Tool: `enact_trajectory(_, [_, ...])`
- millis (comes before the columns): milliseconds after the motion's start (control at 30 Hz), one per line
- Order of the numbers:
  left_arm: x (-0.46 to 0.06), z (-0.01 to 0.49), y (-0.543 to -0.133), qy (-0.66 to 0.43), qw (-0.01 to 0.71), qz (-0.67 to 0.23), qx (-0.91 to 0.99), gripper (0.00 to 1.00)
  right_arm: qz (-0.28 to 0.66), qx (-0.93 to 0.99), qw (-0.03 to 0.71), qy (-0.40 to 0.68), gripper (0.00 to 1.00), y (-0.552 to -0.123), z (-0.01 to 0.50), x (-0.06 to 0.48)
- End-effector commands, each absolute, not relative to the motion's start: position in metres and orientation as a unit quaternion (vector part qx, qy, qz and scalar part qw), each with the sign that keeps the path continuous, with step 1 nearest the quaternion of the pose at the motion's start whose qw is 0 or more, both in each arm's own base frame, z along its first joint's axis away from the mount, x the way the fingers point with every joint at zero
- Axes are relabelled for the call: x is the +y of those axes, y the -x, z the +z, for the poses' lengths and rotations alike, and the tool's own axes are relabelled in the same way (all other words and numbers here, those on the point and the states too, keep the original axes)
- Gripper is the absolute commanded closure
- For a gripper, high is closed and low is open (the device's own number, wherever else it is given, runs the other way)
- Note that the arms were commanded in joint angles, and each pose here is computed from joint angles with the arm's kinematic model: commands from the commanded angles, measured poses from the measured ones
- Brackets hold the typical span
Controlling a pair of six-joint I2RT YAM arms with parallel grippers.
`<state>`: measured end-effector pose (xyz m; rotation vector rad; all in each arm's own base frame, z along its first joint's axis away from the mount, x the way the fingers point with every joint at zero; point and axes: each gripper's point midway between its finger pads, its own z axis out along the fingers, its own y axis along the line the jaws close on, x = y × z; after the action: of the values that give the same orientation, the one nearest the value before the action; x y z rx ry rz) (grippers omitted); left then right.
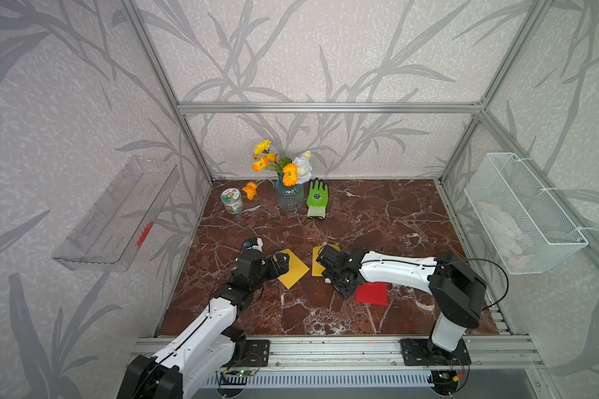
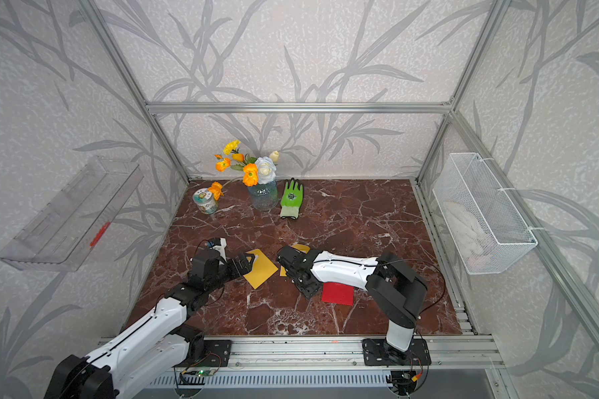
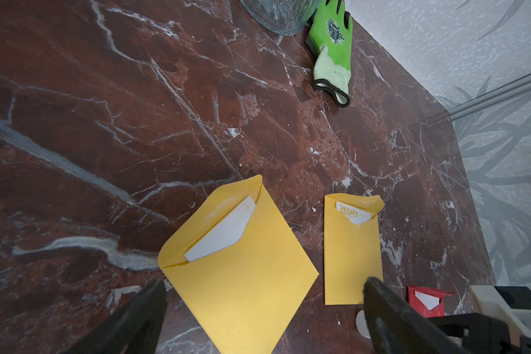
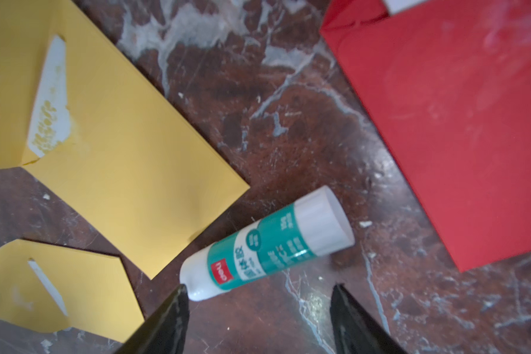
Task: Seal the envelope with a glue stick
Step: Pick up the glue stick from the center of the board.
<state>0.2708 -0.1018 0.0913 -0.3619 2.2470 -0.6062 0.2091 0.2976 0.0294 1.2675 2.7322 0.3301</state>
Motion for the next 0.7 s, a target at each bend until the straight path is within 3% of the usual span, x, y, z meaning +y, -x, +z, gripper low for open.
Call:
enact_trajectory(0, [-0.099, 0.094, -0.273, 0.15, 0.397, -0.237, 0.874, 0.0, 0.067, 0.889, 0.058, -0.45, 0.35, -0.207, 0.022, 0.285])
enact_trajectory(100, [-0.099, 0.092, -0.273, 0.153, 0.395, -0.236, 0.875, 0.0, 0.057, 0.89, 0.066, -0.448, 0.37, -0.213, 0.021, 0.283])
enact_trajectory(367, [-0.098, 0.092, -0.276, 0.156, 0.394, -0.231, 0.876, 0.0, 0.023, 0.903, 0.05, -0.425, 0.56, -0.208, 0.009, 0.273])
enact_trajectory(667, [-0.098, 0.093, -0.276, 0.153, 0.391, -0.228, 0.879, 0.0, 0.009, 0.926, 0.081, -0.369, 0.79, -0.213, 0.017, 0.253])
